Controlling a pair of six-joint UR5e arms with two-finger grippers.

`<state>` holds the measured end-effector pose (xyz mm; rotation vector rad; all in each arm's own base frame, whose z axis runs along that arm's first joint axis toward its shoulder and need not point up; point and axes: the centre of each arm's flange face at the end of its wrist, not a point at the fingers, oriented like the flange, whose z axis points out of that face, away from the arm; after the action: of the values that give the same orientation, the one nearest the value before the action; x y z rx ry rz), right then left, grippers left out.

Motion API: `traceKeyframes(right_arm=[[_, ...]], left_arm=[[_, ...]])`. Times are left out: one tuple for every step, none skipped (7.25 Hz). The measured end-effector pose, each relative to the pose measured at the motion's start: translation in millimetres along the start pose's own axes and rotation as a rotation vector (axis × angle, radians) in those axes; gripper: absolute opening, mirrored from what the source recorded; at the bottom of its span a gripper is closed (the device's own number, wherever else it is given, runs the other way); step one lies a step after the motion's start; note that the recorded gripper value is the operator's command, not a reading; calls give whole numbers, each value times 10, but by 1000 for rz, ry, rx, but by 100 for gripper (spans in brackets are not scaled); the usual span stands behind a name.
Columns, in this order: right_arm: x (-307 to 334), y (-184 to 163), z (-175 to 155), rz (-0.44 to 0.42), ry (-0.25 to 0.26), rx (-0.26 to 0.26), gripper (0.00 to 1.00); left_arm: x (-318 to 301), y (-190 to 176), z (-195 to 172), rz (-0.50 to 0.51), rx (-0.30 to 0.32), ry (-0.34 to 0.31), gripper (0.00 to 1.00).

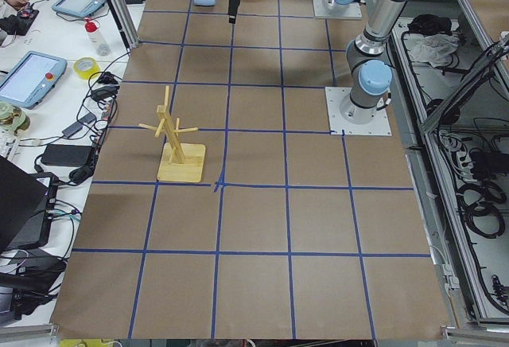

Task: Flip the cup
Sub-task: 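Lower the right gripper onto the white cup and grasp it, then carry the held cup toward the table centre and lower it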

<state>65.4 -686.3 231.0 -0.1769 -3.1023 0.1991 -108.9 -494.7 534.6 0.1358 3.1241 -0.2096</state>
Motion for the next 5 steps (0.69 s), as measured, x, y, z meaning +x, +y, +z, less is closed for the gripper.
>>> traceKeyframes(right_arm=[[0, -39, 188, -2, 2, 13, 98], [1, -72, 331, -1, 2, 28, 80], [0, -97, 430, 0, -1, 41, 67], [0, -113, 468, 2, -5, 46, 67], [1, -119, 455, 2, -8, 49, 67]], left_arm=[[0, 1, -4, 0, 1, 0, 100], [0, 0, -3, 0, 1, 0, 100], [0, -1, 1, 0, 0, 0, 100], [0, 1, -1, 0, 0, 0, 100], [0, 2, -5, 1, 1, 0, 100]])
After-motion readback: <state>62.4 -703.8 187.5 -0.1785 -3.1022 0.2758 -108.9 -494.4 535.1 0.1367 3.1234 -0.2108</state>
